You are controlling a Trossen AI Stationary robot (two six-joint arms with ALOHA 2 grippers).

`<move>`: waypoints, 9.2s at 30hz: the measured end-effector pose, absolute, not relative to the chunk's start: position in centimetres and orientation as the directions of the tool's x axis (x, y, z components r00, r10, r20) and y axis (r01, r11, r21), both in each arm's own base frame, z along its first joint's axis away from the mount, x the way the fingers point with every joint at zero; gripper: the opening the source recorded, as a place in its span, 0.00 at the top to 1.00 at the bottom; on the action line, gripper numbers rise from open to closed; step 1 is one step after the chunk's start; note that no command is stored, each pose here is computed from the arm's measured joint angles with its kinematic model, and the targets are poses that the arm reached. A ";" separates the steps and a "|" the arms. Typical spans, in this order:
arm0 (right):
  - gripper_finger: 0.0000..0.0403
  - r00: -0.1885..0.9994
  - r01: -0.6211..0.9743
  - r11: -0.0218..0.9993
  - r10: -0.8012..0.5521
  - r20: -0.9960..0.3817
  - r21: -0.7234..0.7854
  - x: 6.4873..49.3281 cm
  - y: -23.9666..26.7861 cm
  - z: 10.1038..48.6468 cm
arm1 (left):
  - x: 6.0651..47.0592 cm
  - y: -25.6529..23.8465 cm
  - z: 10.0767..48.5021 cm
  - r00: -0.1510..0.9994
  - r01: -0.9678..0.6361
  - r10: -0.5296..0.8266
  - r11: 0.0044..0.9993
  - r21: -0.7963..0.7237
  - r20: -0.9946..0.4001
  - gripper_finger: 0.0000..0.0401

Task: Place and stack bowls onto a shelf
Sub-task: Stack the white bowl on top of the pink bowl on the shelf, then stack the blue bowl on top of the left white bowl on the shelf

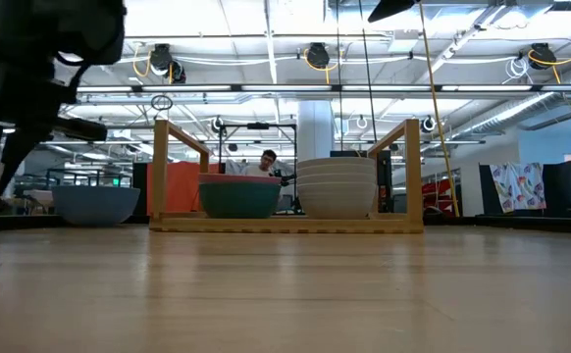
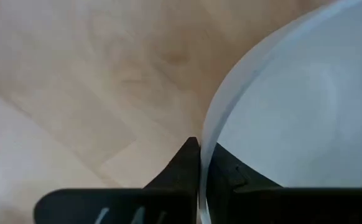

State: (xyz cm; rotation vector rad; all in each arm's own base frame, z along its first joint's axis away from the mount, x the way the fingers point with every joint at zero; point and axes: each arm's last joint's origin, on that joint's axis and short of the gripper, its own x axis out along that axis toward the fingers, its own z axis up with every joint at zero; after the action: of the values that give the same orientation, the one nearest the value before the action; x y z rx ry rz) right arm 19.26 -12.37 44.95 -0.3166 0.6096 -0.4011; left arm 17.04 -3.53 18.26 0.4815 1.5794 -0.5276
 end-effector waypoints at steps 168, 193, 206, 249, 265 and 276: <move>1.00 0.707 0.297 0.758 -0.583 -0.400 -0.581 19.1 -12.8 45.9 | 17.8 27.2 25.4 -0.206 -0.786 -0.184 0.617 0.051 -0.961 0.82; 1.00 0.709 0.275 0.745 -0.584 -0.395 -0.608 19.1 -12.8 45.9 | 17.4 29.3 25.1 -0.036 -0.997 -0.109 -0.057 0.042 -0.993 0.82; 1.00 0.709 0.248 0.729 -0.585 -0.393 -0.637 19.1 -12.8 45.9 | 16.1 31.0 24.4 -0.127 -0.859 -0.025 -0.497 0.123 -0.992 0.82; 1.00 0.720 0.251 0.708 -0.592 -0.361 -0.660 19.2 -12.8 46.3 | 16.0 30.7 22.7 -0.244 -0.755 -0.011 -0.626 0.197 -0.970 0.82; 1.00 0.721 0.249 0.707 -0.592 -0.361 -0.662 19.2 -12.8 46.3 | 14.9 29.8 22.3 -0.197 -0.811 -0.007 -0.561 0.167 -0.980 0.82; 1.00 0.720 0.250 0.708 -0.592 -0.362 -0.660 19.2 -12.8 46.3 | 14.9 29.5 24.3 -0.127 -0.731 0.115 -0.682 0.014 -0.985 0.82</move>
State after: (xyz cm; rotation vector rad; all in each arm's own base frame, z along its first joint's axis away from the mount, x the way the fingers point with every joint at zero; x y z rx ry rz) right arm 19.19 -12.83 46.26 -0.6207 0.5984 -0.4996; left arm 14.86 29.48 24.27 -1.5613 0.6939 1.8671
